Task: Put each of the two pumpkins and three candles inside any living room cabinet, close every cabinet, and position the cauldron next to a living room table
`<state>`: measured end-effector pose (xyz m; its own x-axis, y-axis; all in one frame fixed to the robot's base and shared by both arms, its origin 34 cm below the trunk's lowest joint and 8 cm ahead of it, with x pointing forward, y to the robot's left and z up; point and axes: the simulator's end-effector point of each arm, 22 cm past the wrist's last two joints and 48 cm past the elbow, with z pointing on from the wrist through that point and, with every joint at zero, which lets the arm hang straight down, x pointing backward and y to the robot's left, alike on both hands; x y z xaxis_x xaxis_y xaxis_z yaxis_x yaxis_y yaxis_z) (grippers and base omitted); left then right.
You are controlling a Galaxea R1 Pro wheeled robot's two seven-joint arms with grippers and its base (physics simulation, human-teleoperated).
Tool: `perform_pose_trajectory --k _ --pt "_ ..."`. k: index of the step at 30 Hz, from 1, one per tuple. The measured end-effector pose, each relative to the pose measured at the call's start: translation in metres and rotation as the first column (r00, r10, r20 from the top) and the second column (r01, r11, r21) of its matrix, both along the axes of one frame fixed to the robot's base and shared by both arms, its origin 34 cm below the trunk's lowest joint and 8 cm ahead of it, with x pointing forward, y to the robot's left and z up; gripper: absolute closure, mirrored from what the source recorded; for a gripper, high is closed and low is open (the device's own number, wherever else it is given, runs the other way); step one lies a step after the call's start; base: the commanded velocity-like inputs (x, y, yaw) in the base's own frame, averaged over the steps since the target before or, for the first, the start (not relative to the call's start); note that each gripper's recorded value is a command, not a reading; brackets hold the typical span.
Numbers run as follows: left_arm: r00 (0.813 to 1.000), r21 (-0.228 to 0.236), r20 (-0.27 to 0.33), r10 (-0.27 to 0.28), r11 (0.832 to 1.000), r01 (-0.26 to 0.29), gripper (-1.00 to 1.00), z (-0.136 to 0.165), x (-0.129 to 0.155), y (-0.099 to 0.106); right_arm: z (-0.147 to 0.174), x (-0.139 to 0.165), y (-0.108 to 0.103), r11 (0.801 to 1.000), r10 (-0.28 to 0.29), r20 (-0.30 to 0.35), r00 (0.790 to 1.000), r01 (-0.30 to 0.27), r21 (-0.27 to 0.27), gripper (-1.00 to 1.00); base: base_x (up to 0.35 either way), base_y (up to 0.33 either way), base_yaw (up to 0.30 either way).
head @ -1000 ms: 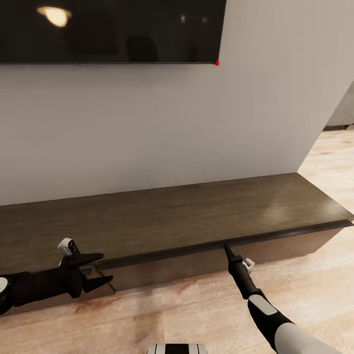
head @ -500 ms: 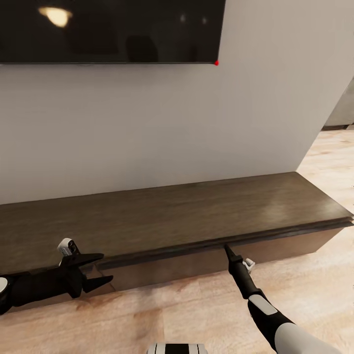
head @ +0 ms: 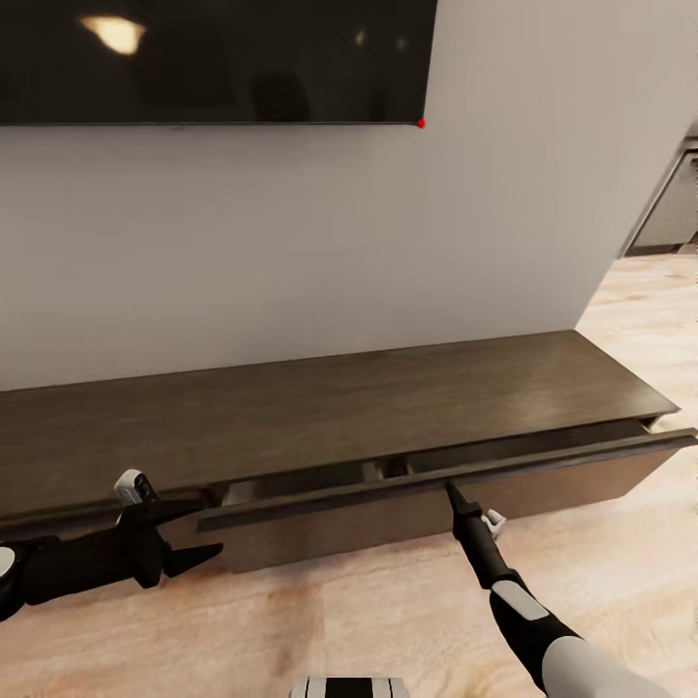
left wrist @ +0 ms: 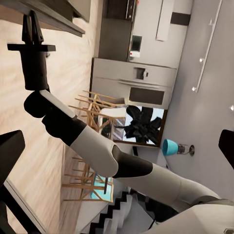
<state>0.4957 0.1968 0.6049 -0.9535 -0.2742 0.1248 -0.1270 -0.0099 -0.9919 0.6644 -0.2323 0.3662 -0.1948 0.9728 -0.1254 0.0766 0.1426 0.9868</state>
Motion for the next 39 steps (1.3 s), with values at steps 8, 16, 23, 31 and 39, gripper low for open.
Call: perform_pose_trajectory --k 8,16,23,31,39 --pt "1.000 0.000 0.000 0.000 1.000 0.000 -1.00 0.000 0.000 0.000 0.000 0.001 -0.006 1.000 -0.012 -0.001 1.000 0.012 -0.001 1.00 -0.207 0.000 0.000" --pt "1.000 0.000 0.000 0.000 1.000 0.000 -1.00 0.000 0.000 0.000 0.000 0.001 -0.013 1.000 -0.014 0.001 1.000 0.014 -0.013 1.00 -0.218 0.000 0.000" --pt "1.000 -0.001 0.001 -0.001 1.000 0.001 -1.00 0.000 0.000 0.000 0.000 0.001 -0.019 1.000 -0.017 0.001 1.000 0.017 -0.021 1.00 -0.219 0.000 0.000" --pt "1.000 -0.001 0.001 -0.001 1.000 0.001 -1.00 0.000 0.000 0.000 0.000 0.001 -0.025 0.999 -0.020 0.001 1.000 0.020 -0.033 1.00 -0.219 0.000 0.000" --pt "1.000 -0.001 0.001 -0.001 1.000 0.001 -1.00 0.000 0.000 0.000 0.000 0.001 -0.029 0.999 -0.023 0.001 1.000 0.023 -0.038 1.00 -0.219 -0.029 0.000"
